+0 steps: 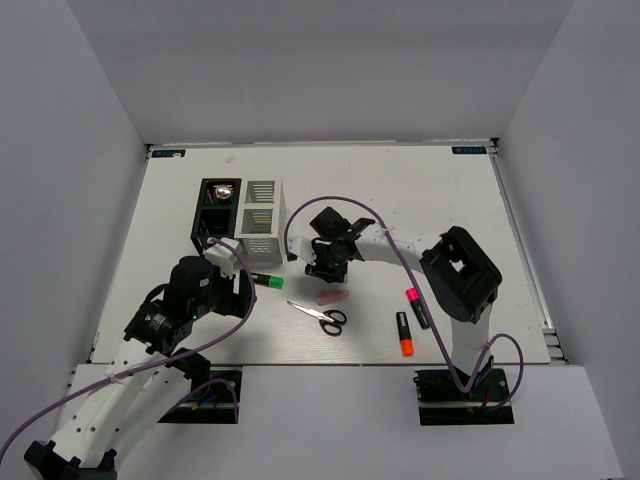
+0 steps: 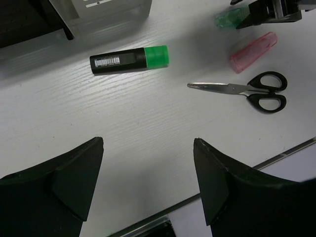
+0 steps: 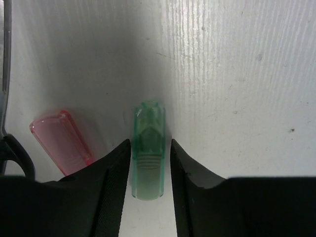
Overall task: Sort the stationery into containers
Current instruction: Pick up the stationery from the center of the board, then place the stationery in the storage box.
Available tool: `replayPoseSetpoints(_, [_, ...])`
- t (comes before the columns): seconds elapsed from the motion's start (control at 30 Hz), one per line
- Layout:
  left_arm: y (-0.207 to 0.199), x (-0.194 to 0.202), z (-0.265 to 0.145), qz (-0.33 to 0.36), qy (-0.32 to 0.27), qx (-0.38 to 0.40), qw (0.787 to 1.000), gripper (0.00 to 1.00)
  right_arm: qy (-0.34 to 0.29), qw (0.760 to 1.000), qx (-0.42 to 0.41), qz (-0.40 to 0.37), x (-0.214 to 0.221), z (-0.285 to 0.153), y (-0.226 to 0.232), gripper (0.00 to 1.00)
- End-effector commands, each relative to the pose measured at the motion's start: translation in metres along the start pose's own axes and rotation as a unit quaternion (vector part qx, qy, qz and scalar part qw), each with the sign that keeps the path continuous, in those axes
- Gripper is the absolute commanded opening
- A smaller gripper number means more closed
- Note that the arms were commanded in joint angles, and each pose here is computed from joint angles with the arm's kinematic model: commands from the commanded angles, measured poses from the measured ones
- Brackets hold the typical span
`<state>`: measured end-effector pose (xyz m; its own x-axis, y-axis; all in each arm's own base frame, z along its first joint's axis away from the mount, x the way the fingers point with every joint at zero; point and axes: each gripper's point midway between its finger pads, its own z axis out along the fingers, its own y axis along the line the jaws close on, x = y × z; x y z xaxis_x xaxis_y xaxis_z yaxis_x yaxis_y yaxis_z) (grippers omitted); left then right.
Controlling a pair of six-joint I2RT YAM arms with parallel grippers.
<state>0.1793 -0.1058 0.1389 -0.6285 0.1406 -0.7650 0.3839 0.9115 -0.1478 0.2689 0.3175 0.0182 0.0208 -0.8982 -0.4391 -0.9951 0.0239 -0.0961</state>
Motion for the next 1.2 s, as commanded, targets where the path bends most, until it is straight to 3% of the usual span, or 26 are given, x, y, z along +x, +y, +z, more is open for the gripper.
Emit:
replayPoseSetpoints(0.0, [0.002, -0.004, -0.001, -0.005, -0.013, -0.005, 1.000, 0.83, 0.076, 0.997, -0.023, 0.007, 0.047, 0.023, 0.019, 0.40])
replayPoseSetpoints(0.1, [0.002, -0.004, 0.000, -0.006, -0.012, -0.005, 1.000, 0.83, 0.078, 0.997, -0.025, 0.011, 0.050, 0.022, 0.022, 0.19])
replayPoseSetpoints(0.13, [0.002, -0.005, -0.001, -0.005, -0.015, -0.006, 1.000, 0.83, 0.076, 0.996, -0.031, 0.015, 0.048, 0.019, 0.024, 0.08])
replayPoseSetpoints(0.2, [0.002, -0.004, -0.001, -0.005, -0.013, -0.006, 1.000, 0.83, 0.063, 0.997, -0.035, 0.019, 0.035, 0.007, 0.020, 0.00])
replayPoseSetpoints(0.33, [0.003, -0.005, -0.001, -0.006, -0.015, -0.008, 1.000, 0.83, 0.020, 0.999, -0.026, 0.013, -0.010, -0.044, 0.008, 0.00])
replayPoseSetpoints(0.37, [0.003, -0.004, 0.000, -0.007, -0.015, -0.009, 1.000, 0.83, -0.022, 1.000, 0.008, 0.000, -0.042, -0.071, -0.011, 0.00])
replayPoseSetpoints(0.43, [0.002, -0.004, 0.000, -0.006, -0.012, -0.007, 1.000, 0.83, -0.028, 0.999, 0.016, -0.002, -0.054, -0.089, -0.015, 0.00])
replayPoseSetpoints(0.53, [0.004, -0.003, 0.001, -0.007, -0.011, -0.010, 1.000, 0.83, -0.090, 0.993, 0.072, -0.019, -0.111, -0.138, -0.050, 0.00])
replayPoseSetpoints(0.77, [0.005, -0.002, 0.002, -0.008, -0.011, -0.014, 1.000, 0.83, -0.161, 0.974, 0.157, -0.040, -0.178, -0.157, -0.108, 0.00])
replayPoseSetpoints(0.97, [0.006, -0.001, 0.004, -0.009, -0.010, -0.017, 1.000, 0.83, -0.318, 0.927, 0.188, -0.059, -0.246, -0.156, -0.140, 0.00])
replayPoseSetpoints(1.07, [0.011, 0.000, 0.005, -0.011, -0.006, -0.030, 0.999, 0.83, -0.360, 0.916, 0.170, -0.046, -0.265, -0.137, -0.150, 0.00])
replayPoseSetpoints(1.1, [0.011, 0.000, 0.005, -0.011, -0.005, -0.032, 0.999, 0.83, -0.401, 0.895, 0.184, -0.061, -0.281, -0.149, -0.159, 0.00])
replayPoseSetpoints(1.17, [0.013, 0.001, 0.005, -0.012, -0.002, -0.037, 0.999, 0.83, -0.416, 0.889, 0.188, -0.047, -0.284, -0.140, -0.170, 0.00])
